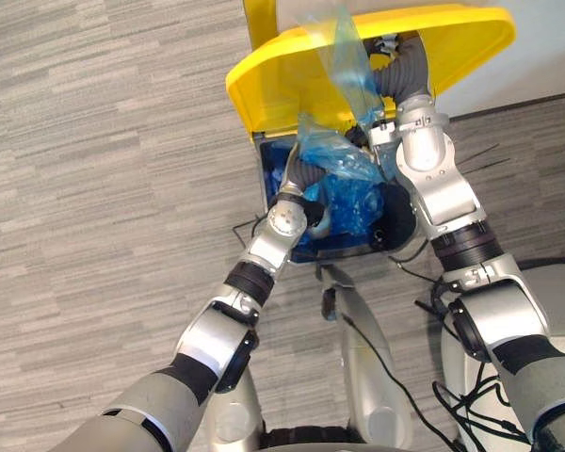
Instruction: Gather rubbish on tea table into small bin, then transfer packed bag to large trash can.
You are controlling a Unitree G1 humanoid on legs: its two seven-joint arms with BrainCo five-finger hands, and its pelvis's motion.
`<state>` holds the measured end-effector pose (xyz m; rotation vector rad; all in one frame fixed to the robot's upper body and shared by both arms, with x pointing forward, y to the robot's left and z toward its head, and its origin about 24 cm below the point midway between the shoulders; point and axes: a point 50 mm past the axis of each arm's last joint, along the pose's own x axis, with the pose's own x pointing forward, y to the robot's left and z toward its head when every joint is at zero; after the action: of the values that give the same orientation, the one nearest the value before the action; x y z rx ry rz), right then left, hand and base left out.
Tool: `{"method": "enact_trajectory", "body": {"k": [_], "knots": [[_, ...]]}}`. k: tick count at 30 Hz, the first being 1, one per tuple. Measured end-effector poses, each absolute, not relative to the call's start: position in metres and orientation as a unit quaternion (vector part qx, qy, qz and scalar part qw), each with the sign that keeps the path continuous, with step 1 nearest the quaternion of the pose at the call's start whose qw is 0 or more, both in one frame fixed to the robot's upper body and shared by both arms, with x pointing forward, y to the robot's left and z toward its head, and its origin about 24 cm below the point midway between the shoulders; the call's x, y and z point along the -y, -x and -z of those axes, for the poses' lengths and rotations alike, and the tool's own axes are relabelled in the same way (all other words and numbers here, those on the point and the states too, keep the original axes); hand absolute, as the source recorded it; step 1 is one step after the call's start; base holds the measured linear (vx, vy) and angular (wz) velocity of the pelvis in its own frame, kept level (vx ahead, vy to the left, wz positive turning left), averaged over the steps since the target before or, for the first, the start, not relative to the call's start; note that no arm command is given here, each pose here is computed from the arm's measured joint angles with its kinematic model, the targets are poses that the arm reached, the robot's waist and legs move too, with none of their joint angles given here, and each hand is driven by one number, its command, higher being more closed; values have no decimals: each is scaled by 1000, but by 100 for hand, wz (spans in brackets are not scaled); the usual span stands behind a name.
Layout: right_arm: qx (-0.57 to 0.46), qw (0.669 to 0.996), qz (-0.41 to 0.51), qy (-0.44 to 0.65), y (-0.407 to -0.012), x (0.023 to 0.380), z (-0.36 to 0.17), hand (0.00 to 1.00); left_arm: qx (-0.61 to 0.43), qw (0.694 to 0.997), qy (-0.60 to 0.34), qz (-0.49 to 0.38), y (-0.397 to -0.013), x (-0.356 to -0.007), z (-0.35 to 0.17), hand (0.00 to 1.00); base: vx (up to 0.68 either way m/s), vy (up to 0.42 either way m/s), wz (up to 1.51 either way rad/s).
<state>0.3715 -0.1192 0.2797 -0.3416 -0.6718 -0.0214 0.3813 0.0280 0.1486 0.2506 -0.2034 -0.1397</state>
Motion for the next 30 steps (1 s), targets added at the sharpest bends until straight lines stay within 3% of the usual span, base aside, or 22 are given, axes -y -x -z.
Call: {"method": "enact_trajectory", "body": {"k": [6,12,22,26,30], "knots": [[320,932,3,168,-372,118,-275,0,46,978,-179,94,-382,-33,-120,0,21,17,0],[309,935,-12,174,-373,118,-268,0,56,964,-237,110,-380,-30,-118,0,7,5,1],[249,947,-8,203,-369,132,-218,0,-5,969,-228,94,-365,-53,-72,0,20,-1,17],[163,967,35,192,-347,170,-151,0,-42,975,-205,69,-344,-86,-38,0,10,1,28],[5,979,87,187,-302,214,-57,0,-135,972,-190,5,-301,-156,19,0,-84,68,11]]}}
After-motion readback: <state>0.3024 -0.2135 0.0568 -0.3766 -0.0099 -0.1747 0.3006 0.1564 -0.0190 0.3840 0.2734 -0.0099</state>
